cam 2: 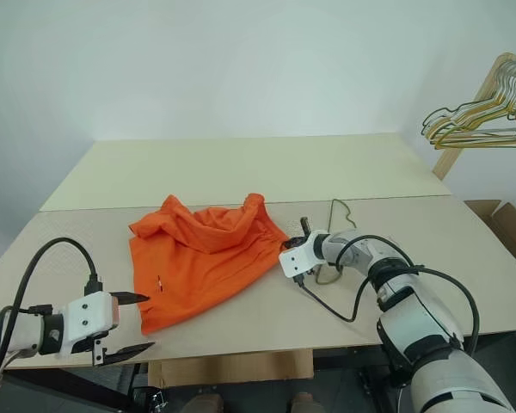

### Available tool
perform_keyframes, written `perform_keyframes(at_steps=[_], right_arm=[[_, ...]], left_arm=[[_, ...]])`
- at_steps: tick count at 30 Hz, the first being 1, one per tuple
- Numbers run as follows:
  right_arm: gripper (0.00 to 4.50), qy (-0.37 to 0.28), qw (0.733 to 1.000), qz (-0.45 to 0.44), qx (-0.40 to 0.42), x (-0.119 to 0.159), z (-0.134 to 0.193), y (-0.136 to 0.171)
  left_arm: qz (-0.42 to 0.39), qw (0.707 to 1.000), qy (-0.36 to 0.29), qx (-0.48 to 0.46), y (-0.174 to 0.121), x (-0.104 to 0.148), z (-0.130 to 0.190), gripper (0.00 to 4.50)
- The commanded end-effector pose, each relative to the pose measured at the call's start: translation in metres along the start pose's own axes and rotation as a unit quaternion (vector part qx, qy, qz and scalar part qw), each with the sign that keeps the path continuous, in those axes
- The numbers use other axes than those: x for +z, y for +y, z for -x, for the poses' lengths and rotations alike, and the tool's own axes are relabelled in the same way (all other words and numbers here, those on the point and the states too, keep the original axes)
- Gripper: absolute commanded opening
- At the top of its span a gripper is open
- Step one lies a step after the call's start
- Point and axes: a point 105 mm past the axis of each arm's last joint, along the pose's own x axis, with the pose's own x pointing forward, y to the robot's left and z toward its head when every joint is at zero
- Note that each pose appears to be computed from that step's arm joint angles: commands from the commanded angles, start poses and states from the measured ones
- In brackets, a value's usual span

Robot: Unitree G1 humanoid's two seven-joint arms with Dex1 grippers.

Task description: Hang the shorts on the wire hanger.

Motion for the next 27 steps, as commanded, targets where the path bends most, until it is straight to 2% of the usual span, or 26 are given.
perform_keyframes(at_steps=[1,7,16,20,27], right_arm=[[0.04,-0.01,1.0,0.008,-0.018,0.004,0.002,-0.019],[0.04,-0.005,0.999,0.004,-0.038,0.004,0.0,-0.026],[0.04,-0.007,0.999,0.003,-0.044,0.005,0.0,-0.029],[0.0,-0.007,0.999,0.004,-0.044,0.005,0.001,-0.03],[0.0,-0.009,0.999,0.004,-0.043,0.006,0.0,-0.028]], left_arm=[[-0.007,1.0,-0.013,-0.018,0.006,0.0,0.004,4.5],[0.012,0.999,0.006,-0.047,0.01,-0.025,-0.01,4.5],[0.021,0.999,-0.017,-0.034,0.018,-0.029,-0.037,4.5],[0.017,0.999,0.015,-0.03,0.017,-0.04,-0.04,3.62],[0.007,0.999,0.02,-0.034,0.015,-0.044,-0.04,1.33]])
